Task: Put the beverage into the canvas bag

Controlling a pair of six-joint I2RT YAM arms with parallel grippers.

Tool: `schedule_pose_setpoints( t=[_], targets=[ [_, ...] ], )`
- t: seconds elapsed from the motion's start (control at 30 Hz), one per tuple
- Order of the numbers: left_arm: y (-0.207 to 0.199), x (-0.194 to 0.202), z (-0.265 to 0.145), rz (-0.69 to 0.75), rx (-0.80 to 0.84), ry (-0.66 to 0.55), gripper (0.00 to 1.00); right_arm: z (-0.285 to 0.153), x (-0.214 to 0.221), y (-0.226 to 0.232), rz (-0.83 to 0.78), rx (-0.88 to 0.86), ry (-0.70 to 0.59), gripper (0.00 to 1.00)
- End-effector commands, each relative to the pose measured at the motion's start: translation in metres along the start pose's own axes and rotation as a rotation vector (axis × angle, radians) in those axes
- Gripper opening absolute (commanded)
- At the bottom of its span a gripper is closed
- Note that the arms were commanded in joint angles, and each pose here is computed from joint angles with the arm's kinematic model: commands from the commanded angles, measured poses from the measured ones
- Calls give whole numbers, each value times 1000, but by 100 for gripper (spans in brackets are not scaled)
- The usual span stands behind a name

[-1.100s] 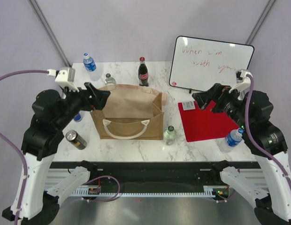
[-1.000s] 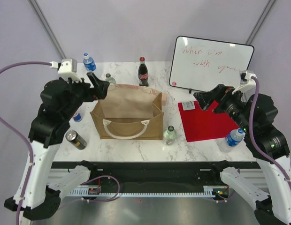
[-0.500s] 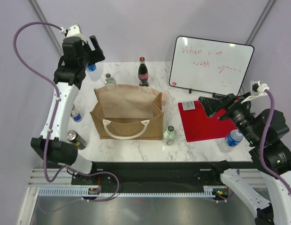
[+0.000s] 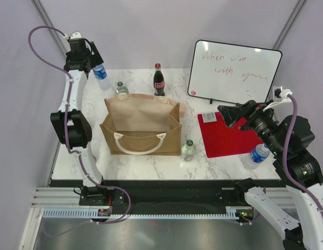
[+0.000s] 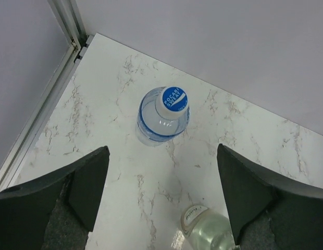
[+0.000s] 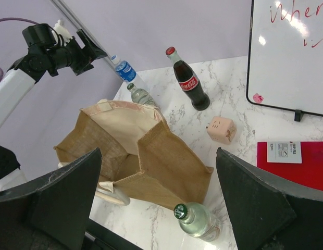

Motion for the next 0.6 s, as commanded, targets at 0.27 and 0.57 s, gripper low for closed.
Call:
schedule_pose_setpoints(
  t=[0.27, 0.57],
  targets=[
    [-11, 9, 83, 98, 84, -35, 92, 25, -3, -9, -30, 46, 7, 98],
    [-9, 17, 104, 110, 62, -54, 89, 32, 3, -17, -56, 74, 27, 98]
  ],
)
Point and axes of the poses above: each gripper's point midway between its finger pads, its own z axis out along the fingers, its own y axis along the line the jaws close on, x = y × z, the point moved 2 cm from there along -z, back along the fingers, and after that the axes turned 3 degrees about z, right-handed, at the moved point
